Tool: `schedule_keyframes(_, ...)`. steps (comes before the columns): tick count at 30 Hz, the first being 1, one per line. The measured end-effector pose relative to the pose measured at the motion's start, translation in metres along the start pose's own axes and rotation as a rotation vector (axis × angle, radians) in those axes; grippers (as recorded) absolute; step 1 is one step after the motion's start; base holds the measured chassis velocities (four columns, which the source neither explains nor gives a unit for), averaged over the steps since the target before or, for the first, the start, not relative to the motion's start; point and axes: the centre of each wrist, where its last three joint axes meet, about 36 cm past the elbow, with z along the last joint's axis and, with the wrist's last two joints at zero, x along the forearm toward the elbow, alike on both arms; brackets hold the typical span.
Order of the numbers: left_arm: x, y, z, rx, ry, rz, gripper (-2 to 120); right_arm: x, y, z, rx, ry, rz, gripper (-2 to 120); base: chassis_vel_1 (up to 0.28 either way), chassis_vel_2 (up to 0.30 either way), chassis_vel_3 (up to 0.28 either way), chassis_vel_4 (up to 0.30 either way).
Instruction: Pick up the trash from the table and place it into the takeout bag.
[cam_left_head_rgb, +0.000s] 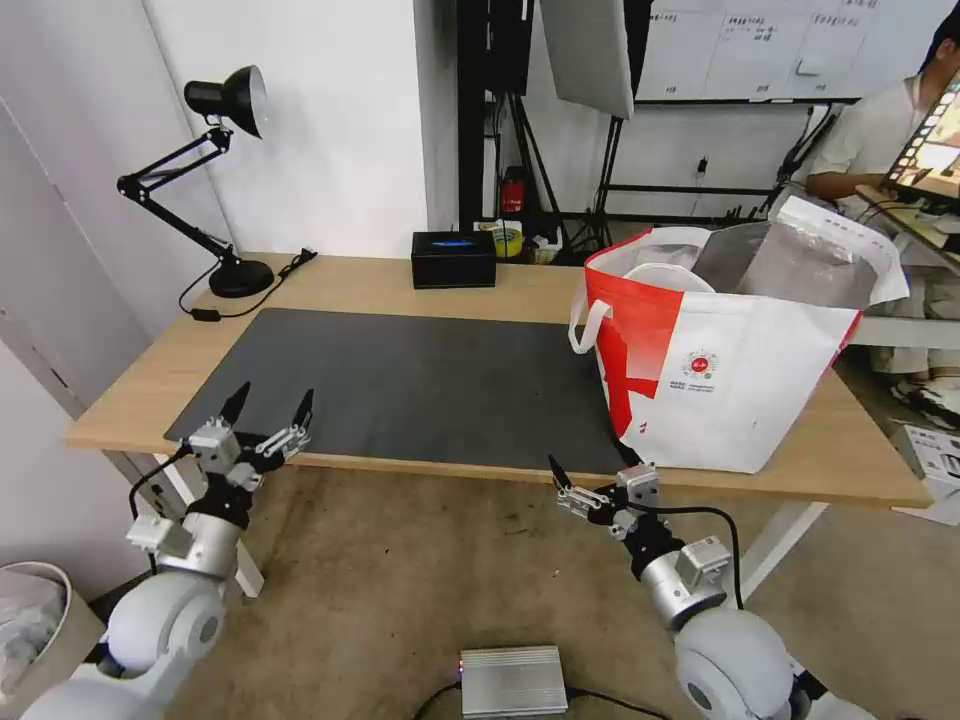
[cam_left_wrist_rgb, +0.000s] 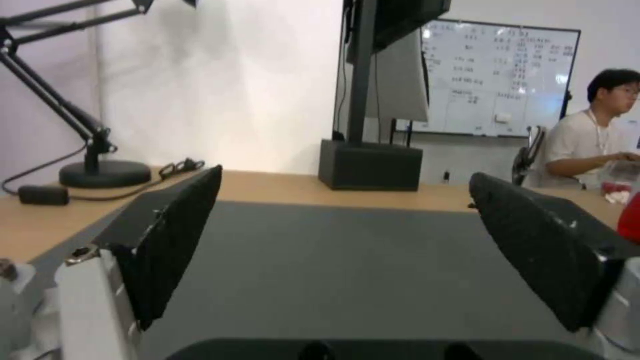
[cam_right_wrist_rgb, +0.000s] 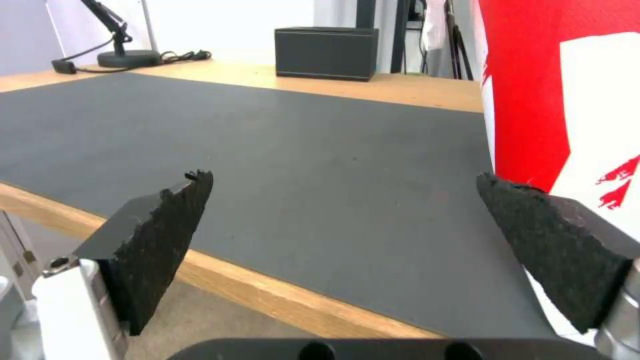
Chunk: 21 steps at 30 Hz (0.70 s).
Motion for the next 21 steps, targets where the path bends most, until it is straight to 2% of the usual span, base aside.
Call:
schedule_keyframes(4,0.008,0.001,0.002,-0.004,0.015,0.000,100,0.000,0.000,0.000,0.000,0.000,0.000,100,0.000,0.000,0.000,0.000)
schedule_keyframes(12,0.018,0.010,-0.006,-0.029,0.040,0.021,100,0.000,0.000,0.000,0.000,0.000,0.000,100,0.000,0.000,0.000,0.000)
schedule_keyframes(21,0.030,0.008,-0.006,-0.032,0.115,0.042,100,0.000,0.000,0.000,0.000,0.000,0.000,100,0.000,0.000,0.000,0.000)
